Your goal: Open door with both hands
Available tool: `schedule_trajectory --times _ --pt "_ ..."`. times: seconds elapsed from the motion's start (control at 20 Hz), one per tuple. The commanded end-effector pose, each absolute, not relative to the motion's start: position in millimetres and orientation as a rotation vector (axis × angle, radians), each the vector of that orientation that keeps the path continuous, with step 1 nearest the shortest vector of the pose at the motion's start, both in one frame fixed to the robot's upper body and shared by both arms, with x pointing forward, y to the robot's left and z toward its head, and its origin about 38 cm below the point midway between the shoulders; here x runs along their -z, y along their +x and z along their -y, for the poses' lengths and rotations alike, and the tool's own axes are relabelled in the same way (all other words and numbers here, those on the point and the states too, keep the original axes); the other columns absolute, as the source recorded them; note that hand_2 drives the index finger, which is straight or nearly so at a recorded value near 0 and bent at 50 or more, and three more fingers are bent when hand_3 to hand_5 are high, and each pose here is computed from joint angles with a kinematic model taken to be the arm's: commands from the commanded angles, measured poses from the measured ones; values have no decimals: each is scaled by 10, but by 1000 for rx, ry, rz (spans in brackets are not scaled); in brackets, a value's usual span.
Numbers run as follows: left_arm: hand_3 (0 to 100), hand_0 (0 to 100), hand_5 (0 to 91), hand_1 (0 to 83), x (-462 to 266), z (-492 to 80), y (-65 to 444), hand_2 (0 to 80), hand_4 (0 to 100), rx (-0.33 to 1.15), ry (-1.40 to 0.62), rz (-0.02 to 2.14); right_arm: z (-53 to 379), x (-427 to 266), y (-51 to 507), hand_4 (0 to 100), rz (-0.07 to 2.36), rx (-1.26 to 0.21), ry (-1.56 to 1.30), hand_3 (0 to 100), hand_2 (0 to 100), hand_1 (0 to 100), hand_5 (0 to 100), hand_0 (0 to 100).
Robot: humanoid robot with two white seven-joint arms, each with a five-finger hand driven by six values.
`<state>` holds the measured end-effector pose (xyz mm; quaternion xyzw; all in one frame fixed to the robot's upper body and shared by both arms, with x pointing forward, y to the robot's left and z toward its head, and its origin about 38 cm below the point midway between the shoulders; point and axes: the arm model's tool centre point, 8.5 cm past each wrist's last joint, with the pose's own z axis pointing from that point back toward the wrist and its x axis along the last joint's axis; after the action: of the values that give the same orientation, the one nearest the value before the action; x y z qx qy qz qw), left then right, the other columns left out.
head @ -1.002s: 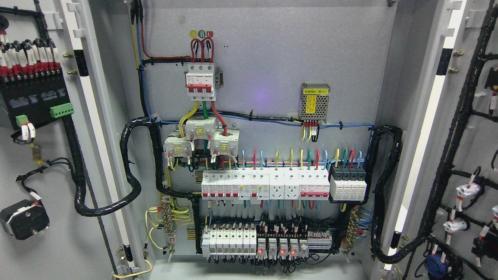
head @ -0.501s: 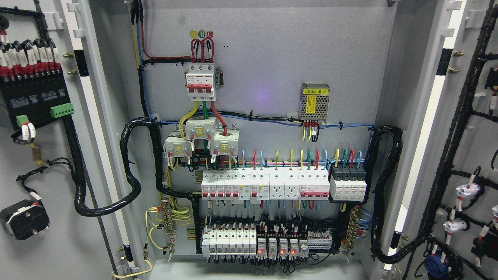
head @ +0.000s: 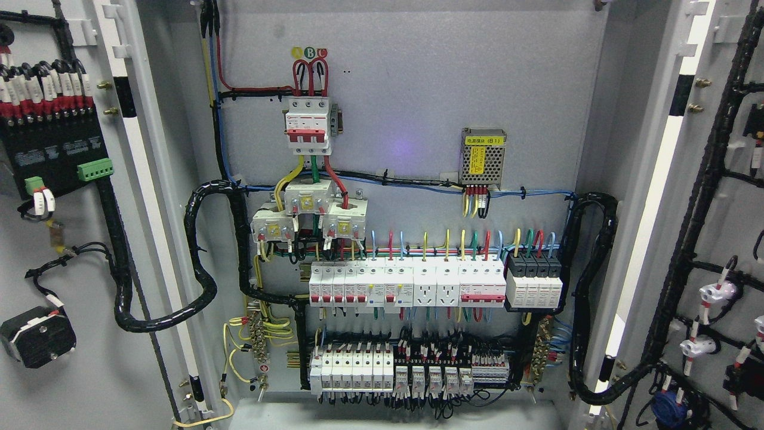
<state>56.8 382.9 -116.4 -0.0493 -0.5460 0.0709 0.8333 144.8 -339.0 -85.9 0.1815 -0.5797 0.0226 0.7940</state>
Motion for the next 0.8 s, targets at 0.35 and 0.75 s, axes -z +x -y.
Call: schedule_trajectory --times 0.35,0.75 --pt "0 0 0 0 2044 -3579 -470 0 0 -163 -58 703 3515 2097 390 0 716 83 141 0 0 0 0 0" --pt "0 0 0 0 2243 -3418 -699 0 0 -98 -65 497 3383 2329 -15 0 517 65 91 0 0 0 0 0"
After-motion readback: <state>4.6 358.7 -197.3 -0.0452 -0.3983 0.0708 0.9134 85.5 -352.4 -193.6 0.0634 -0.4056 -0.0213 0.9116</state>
